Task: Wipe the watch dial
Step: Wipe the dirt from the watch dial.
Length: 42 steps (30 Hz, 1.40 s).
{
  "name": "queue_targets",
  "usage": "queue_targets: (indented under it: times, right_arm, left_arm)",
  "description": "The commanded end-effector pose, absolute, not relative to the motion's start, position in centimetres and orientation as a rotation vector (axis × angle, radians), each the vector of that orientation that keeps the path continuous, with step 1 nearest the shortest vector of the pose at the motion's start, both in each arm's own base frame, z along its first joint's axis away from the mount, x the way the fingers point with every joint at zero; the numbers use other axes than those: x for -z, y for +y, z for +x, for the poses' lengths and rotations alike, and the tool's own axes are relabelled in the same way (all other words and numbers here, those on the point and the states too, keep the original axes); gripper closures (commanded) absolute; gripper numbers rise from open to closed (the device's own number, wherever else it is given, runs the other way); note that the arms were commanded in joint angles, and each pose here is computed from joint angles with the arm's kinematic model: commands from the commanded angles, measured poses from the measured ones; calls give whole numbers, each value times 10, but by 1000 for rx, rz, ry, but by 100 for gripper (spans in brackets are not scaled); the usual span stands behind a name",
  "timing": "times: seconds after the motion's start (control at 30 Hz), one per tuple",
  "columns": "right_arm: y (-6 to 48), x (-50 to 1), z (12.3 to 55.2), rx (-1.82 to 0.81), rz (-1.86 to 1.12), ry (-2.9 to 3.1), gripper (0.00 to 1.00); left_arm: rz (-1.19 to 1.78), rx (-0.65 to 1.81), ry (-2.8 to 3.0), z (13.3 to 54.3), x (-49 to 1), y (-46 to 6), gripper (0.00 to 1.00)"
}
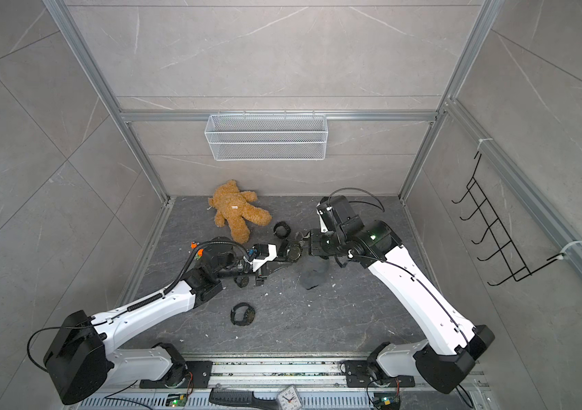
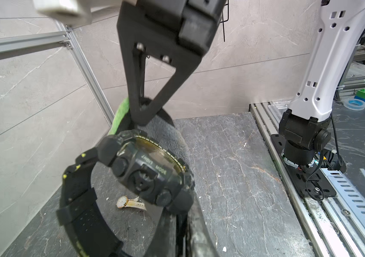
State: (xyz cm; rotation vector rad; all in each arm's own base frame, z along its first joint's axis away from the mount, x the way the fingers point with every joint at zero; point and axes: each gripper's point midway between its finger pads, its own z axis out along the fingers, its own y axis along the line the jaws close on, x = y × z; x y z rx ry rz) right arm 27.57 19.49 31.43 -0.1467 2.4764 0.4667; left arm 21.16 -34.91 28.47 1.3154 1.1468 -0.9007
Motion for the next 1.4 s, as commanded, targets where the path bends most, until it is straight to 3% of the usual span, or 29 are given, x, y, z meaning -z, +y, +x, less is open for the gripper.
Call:
queue_targets:
  times: [0.0,0.5,1.37]
  right_arm:
    - [198,-330,263,-512,-195,2450,100]
    - [256,-326,238,-669,-404,2457,100]
    - [278,-319,296,-649,-296,2337,100]
  left_arm:
    - [1310,878,1038,211,-311,-351,100]
    - [1282,842,1071,227,-308,-357,100]
    - [1253,864,1043,207,-317,-336,100]
